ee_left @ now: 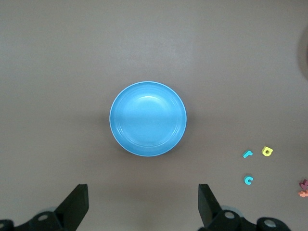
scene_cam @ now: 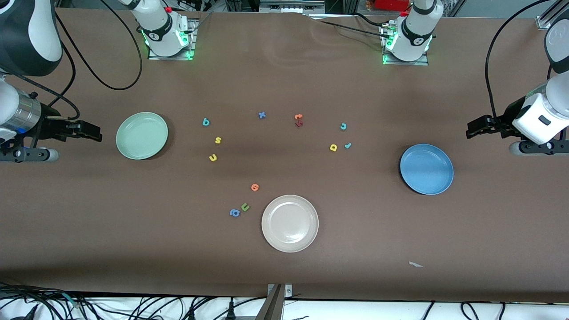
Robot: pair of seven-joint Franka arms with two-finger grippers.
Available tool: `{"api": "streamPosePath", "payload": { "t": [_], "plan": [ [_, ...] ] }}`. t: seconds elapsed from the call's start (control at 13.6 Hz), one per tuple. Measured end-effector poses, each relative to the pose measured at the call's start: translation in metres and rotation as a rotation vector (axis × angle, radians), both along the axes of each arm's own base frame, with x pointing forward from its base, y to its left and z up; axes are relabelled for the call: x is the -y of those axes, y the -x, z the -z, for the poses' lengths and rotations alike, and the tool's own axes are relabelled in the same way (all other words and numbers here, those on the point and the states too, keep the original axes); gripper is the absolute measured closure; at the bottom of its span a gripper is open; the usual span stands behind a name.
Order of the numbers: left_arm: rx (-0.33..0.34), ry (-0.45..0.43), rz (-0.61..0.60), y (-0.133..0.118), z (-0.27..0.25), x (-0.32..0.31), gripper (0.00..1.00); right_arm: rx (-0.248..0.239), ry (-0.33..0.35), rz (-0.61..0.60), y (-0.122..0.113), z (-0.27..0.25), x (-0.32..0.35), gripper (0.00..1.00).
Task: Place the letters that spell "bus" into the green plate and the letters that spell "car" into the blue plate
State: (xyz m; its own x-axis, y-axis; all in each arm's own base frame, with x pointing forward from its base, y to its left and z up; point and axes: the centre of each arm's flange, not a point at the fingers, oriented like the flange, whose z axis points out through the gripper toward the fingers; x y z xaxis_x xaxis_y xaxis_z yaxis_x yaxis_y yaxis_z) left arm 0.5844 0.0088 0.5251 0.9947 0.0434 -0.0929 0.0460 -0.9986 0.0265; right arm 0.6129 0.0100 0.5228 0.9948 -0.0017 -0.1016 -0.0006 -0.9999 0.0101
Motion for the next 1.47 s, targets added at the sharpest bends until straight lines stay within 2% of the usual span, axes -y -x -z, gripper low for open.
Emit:
{"api": "streamPosePath", "payload": {
  "t": [0.44, 0.88, 1.17, 1.47],
  "plan": [
    [0.0, 0.0, 0.0, 0.0, 0.0, 0.0, 0.0, -0.004, 0.001, -0.004, 0.001, 0.001, -0.006, 0.0],
    [0.0, 0.0, 0.0, 0.0, 0.0, 0.0, 0.0, -0.008, 0.007, 0.07, 0.004, 0.003, -0.049, 0.0],
    [0.0, 0.0, 0.0, 0.0, 0.0, 0.0, 0.0, -0.028, 0.009, 0.111, 0.012, 0.011, -0.098, 0.0],
    [0.0, 0.0, 0.0, 0.0, 0.0, 0.0, 0.0, -0.071, 0.022, 0.139, 0.025, 0.035, -0.133, 0.0]
  ]
}}
